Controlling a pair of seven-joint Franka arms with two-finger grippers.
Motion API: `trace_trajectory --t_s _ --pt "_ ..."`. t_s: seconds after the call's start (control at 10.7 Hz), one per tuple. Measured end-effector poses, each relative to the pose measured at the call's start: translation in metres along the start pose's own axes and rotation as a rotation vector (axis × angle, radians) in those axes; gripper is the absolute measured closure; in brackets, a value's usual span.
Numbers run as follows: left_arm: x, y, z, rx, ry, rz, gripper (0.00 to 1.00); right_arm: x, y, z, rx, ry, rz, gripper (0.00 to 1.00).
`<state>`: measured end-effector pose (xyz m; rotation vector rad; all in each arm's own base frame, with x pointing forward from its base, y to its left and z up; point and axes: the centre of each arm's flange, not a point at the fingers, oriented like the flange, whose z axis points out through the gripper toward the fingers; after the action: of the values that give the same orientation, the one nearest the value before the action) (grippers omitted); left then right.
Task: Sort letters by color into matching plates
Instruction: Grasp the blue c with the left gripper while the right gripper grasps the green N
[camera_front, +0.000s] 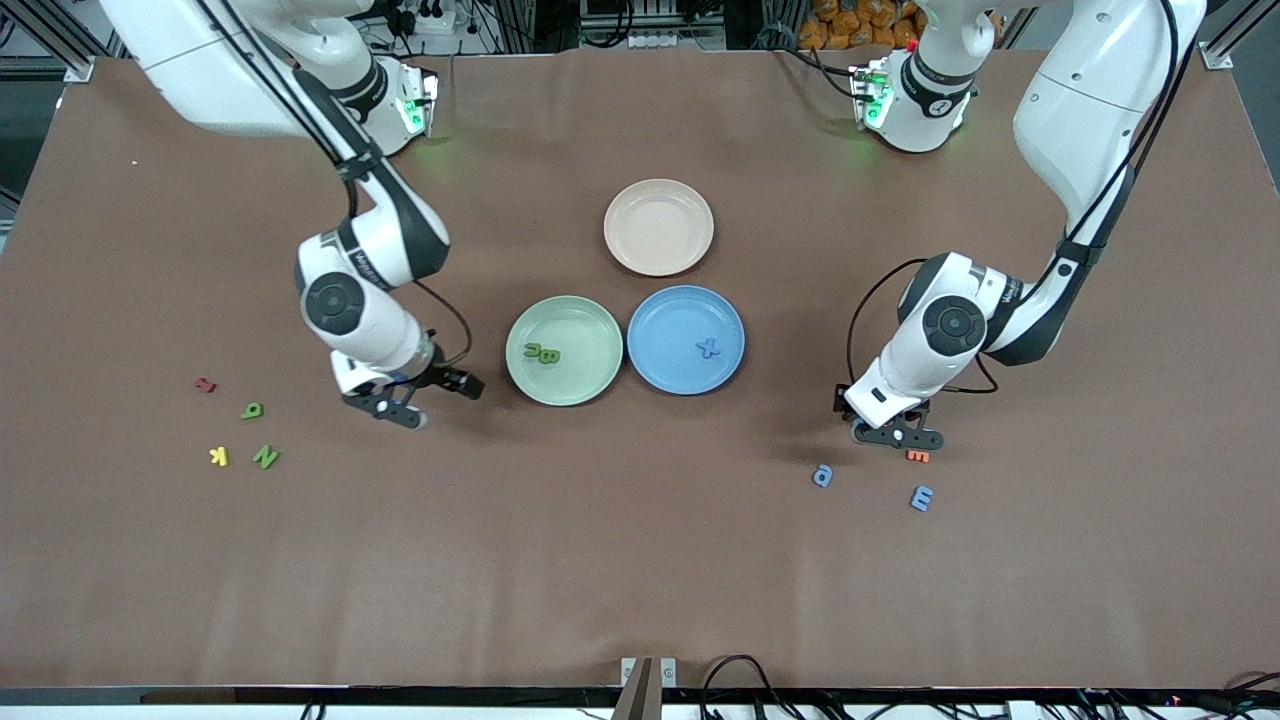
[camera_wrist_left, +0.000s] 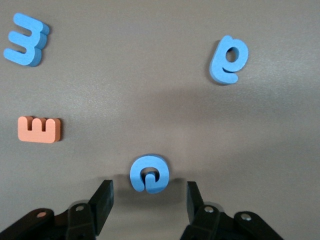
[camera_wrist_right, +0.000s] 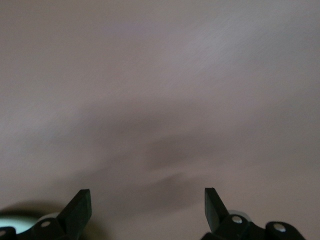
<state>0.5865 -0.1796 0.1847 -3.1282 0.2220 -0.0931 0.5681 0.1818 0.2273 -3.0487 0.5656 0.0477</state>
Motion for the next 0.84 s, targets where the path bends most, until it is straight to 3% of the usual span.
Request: trace_trajectory --t_s 0.84 --pt "0.010 -0.006 0.003 -0.006 0.009 -0.001 0.41 0.124 0.193 -0.007 -0.037 0.058 0.068 0.00"
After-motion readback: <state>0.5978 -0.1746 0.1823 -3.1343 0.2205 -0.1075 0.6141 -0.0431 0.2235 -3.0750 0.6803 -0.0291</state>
